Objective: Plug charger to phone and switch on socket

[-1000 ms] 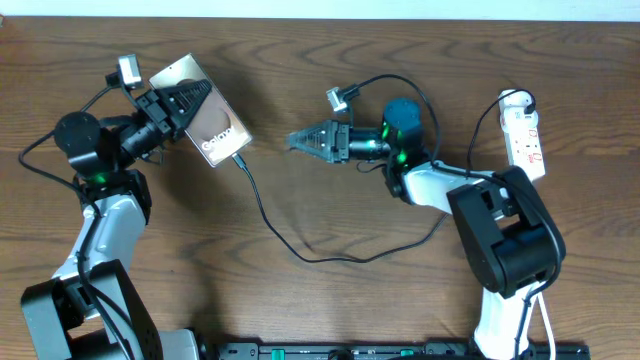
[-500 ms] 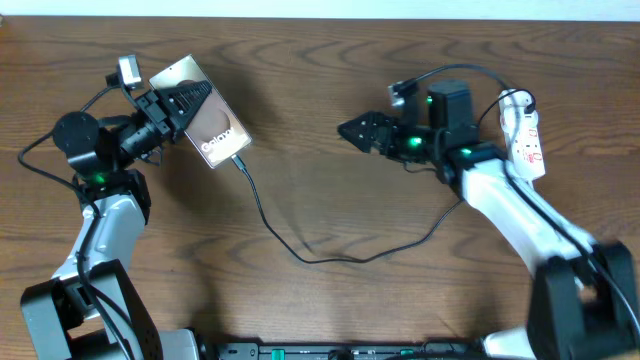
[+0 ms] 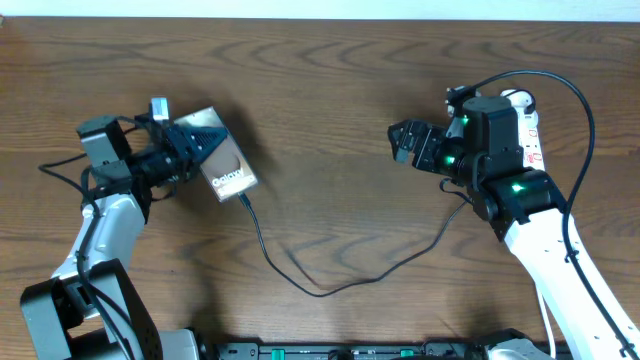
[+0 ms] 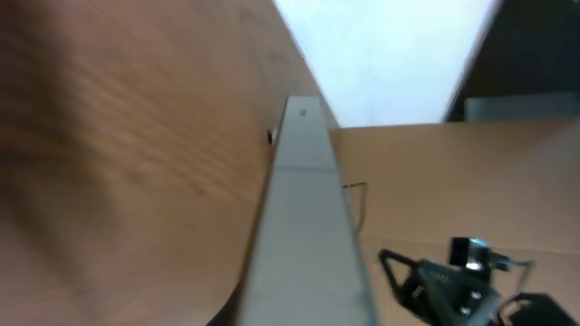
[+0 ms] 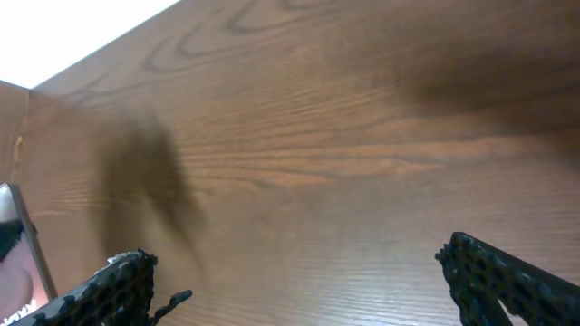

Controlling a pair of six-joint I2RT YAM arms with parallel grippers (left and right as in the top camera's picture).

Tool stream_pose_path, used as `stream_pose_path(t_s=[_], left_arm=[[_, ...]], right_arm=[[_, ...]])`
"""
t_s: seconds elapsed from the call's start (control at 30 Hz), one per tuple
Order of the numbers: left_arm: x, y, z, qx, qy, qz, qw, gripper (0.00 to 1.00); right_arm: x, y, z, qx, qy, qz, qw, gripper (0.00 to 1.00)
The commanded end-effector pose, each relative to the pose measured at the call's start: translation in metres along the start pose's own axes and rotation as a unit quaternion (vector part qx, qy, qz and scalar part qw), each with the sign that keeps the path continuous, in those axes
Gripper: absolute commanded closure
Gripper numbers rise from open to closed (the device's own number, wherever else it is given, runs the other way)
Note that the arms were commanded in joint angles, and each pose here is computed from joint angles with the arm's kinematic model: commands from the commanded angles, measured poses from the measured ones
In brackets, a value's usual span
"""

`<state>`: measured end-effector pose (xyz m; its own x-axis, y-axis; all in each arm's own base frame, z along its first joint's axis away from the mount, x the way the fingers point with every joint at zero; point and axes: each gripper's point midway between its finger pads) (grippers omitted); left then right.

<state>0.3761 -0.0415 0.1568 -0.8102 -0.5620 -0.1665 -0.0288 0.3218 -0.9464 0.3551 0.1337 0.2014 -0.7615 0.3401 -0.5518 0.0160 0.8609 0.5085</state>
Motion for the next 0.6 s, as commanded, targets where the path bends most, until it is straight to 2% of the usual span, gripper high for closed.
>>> stream_pose_path(t_s=[0.0, 0.33, 0.57], left_arm=[[0.001, 0.012, -0.001, -0.042, -0.008, 0.06, 0.997, 0.93], [0.036, 0.052, 0.03, -0.105, 0.055, 0.042, 0.992, 0.93], [0.044, 0.075, 0.044, -0.115, 0.075, 0.023, 0.99, 0.93]], right_arm=[[-0.006, 0.0, -0.003, 0.007, -0.012, -0.01, 1.0, 0.01], [-0.004, -0.001, -0.003, 0.009, -0.009, -0.009, 1.0, 0.01], [-0.002, -0.003, -0.003, 0.013, -0.003, -0.008, 1.0, 0.01]])
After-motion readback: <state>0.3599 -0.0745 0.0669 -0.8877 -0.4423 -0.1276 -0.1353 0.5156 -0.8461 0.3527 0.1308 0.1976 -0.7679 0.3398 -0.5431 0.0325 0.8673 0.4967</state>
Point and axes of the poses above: each gripper's point midway between its finger pads, its own z axis out along the fingers, its own y axis along the line the jaws close on, x = y × z, and after that the axes turned 1 degree about z, right-handed
